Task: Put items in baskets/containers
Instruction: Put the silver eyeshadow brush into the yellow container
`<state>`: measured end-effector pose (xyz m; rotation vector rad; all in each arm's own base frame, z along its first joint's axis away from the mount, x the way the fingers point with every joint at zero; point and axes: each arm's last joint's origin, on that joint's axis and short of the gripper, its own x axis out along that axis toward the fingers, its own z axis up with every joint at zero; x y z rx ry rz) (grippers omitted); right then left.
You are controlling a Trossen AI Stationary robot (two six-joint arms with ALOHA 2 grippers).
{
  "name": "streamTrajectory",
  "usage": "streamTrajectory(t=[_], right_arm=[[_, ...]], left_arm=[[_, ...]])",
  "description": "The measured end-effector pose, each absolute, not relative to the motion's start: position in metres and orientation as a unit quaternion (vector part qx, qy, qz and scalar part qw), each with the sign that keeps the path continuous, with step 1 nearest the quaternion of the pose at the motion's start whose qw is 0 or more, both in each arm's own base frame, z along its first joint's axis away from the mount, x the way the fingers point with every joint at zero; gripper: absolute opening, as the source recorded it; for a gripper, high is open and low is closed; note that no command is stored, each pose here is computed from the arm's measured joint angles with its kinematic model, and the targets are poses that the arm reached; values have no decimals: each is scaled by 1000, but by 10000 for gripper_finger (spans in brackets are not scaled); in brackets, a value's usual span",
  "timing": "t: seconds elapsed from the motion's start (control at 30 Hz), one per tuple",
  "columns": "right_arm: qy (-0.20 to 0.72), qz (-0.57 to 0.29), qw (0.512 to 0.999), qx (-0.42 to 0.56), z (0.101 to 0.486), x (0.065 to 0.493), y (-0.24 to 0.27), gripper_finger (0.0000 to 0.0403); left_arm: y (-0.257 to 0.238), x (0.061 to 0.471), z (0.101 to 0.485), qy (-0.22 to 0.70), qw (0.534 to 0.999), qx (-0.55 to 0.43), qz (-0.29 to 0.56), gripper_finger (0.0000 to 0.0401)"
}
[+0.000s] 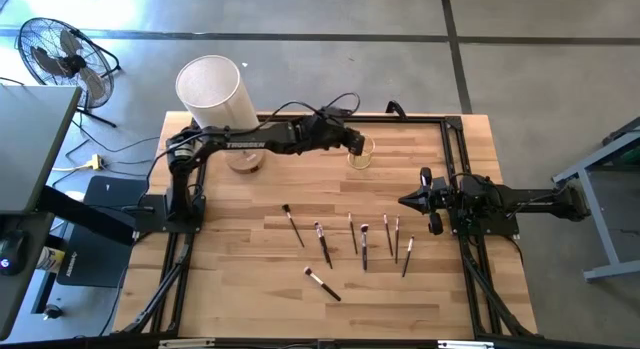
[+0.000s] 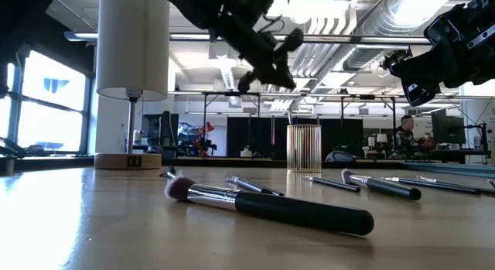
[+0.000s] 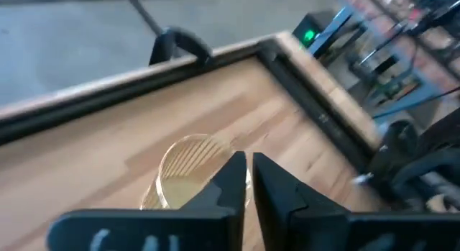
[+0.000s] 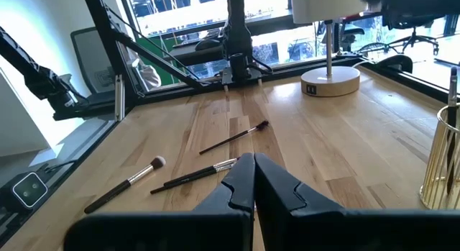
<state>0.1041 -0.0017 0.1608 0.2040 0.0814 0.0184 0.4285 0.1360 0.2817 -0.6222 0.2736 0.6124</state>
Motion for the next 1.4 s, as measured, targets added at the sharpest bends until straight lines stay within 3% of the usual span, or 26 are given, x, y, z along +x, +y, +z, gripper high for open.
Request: streamTrajectory(t=[0.2, 0.33, 0.57, 0.7, 0.9, 1.23, 1.4], right_arm=[[41, 9, 994, 102, 161, 104, -2, 0], [41, 9, 994, 102, 161, 104, -2, 1], [40, 9, 994, 102, 161, 104, -2, 1], [41, 10, 994, 102, 161, 104, -2, 1], [41, 9, 994, 102, 161, 104, -2, 0], [35, 11, 993, 108, 162, 104, -2, 1], [17, -2, 975, 223, 165, 106, -2, 0]], left_arm=[[136, 435, 276, 140, 903, -310, 260, 92], [118, 442, 300, 122, 922, -300, 212, 100], [36, 440, 336, 191, 931, -251, 182, 51], [-16, 437, 324, 240, 926, -256, 142, 6], [-78, 426, 280, 292, 911, -271, 107, 2], [-111, 359, 257, 278, 917, -268, 102, 1], [-108, 304, 253, 277, 924, -251, 83, 0]])
